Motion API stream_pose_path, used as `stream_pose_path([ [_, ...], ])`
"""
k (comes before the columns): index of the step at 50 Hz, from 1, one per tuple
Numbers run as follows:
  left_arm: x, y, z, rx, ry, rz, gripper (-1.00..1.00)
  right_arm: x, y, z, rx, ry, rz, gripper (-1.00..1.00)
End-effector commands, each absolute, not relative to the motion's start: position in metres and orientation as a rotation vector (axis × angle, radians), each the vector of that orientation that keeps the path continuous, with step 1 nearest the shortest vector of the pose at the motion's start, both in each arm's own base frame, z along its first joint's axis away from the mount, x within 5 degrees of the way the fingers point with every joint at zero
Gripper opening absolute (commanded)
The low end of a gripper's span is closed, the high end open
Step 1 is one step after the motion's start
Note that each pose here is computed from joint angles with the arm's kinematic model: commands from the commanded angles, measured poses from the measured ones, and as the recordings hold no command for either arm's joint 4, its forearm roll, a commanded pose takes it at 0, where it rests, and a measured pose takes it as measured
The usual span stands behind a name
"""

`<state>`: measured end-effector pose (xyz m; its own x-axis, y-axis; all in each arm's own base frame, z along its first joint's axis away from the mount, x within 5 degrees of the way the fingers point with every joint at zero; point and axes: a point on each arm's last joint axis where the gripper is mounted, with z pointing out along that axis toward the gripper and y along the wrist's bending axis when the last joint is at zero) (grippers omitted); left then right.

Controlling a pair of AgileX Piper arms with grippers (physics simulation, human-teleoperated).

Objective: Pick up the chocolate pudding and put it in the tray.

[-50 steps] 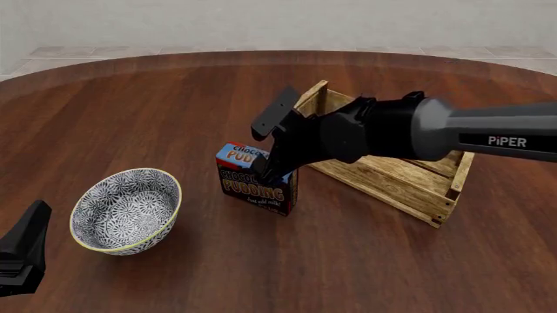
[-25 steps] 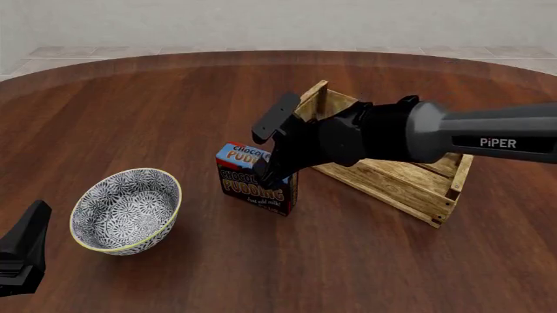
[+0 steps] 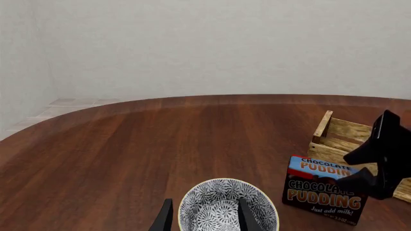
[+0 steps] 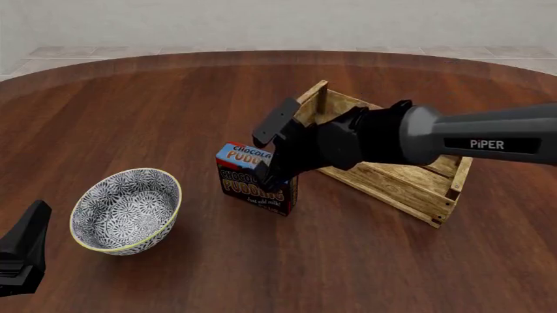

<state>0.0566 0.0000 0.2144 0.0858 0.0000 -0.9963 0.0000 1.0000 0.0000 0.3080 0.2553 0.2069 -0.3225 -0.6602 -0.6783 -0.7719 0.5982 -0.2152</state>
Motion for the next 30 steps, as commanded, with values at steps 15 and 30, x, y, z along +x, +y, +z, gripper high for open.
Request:
stream_pose_path([
  [15,0.0566,0.0000,0.2144,0.000,1.485,0.000,1.00,0.3098,0.2534,0.1990,-1.120,2.089,0.187,1.00],
  [30,0.0566,0.0000,0.2144,0.000,1.485,0.000,1.00,0.3101,0.2518,0.1962,-1.115,2.094,0.186,1.00],
])
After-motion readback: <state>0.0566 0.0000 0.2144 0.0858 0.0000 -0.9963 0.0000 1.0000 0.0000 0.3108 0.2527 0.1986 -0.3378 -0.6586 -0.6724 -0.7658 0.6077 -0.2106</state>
